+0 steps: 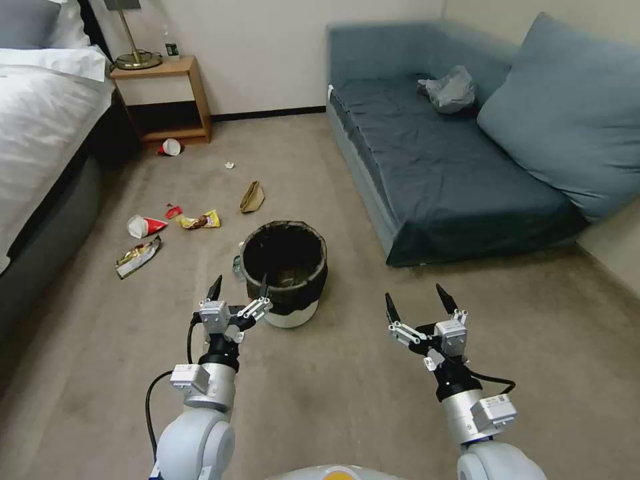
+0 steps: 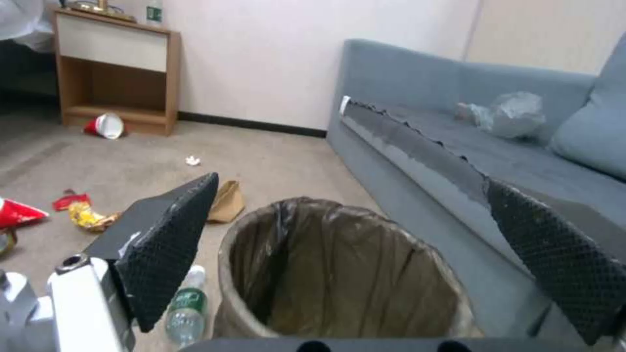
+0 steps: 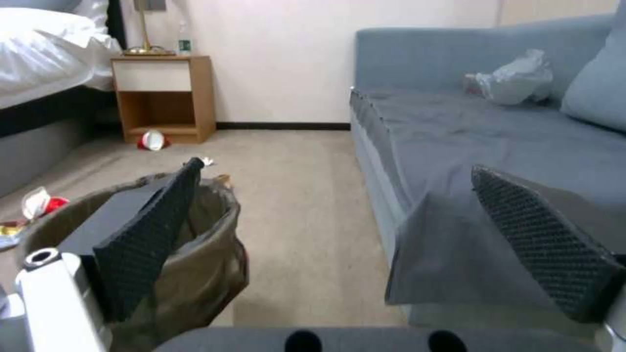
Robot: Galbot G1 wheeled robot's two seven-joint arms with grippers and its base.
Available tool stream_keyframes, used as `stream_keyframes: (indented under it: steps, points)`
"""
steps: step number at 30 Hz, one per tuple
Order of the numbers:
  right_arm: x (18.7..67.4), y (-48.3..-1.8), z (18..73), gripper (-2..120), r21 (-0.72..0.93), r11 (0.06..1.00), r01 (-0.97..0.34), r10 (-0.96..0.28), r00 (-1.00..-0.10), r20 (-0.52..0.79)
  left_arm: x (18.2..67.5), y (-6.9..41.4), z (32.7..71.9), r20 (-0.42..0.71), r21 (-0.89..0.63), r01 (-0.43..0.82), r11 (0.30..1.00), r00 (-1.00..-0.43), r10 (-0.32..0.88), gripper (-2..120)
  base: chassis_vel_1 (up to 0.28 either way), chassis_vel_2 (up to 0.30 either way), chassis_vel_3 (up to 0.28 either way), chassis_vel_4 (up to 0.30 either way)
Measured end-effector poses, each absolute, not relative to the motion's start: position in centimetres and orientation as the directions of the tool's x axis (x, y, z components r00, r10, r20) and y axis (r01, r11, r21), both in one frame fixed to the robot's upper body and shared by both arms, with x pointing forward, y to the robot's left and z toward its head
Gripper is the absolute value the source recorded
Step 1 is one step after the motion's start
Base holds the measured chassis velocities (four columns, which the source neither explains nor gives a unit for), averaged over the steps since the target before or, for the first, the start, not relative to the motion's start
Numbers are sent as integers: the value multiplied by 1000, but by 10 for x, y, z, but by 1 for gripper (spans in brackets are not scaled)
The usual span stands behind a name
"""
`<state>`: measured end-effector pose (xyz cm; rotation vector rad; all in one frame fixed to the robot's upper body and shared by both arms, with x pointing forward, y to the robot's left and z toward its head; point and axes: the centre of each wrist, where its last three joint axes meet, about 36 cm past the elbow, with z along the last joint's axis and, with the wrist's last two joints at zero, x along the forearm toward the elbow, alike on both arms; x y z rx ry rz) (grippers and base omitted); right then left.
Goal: Pick up the trash can from the floor.
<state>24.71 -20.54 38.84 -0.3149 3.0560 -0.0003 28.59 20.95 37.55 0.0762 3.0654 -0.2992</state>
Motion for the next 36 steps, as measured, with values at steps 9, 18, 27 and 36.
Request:
stream_keyframes:
  steps: [9,18,27,36]
  points:
    - [250,-204,387,100,-18,979,-202,-203,-974,-97,287,205,380,-35,-187,-6,982,-999,-12,100,-141,139,138,-136]
    - [252,-205,381,100,-24,978,-208,-209,-974,-86,292,196,400,101,-273,-171,947,-984,-149,100,-57,52,48,-55]
    - [251,-205,381,100,9,975,-221,-219,-971,-91,304,201,411,301,-427,-272,862,-942,-148,100,0,0,0,0]
    - [250,-204,381,100,21,971,-237,-234,-967,-102,327,208,381,434,-454,-324,830,-894,-112,100,0,0,0,0]
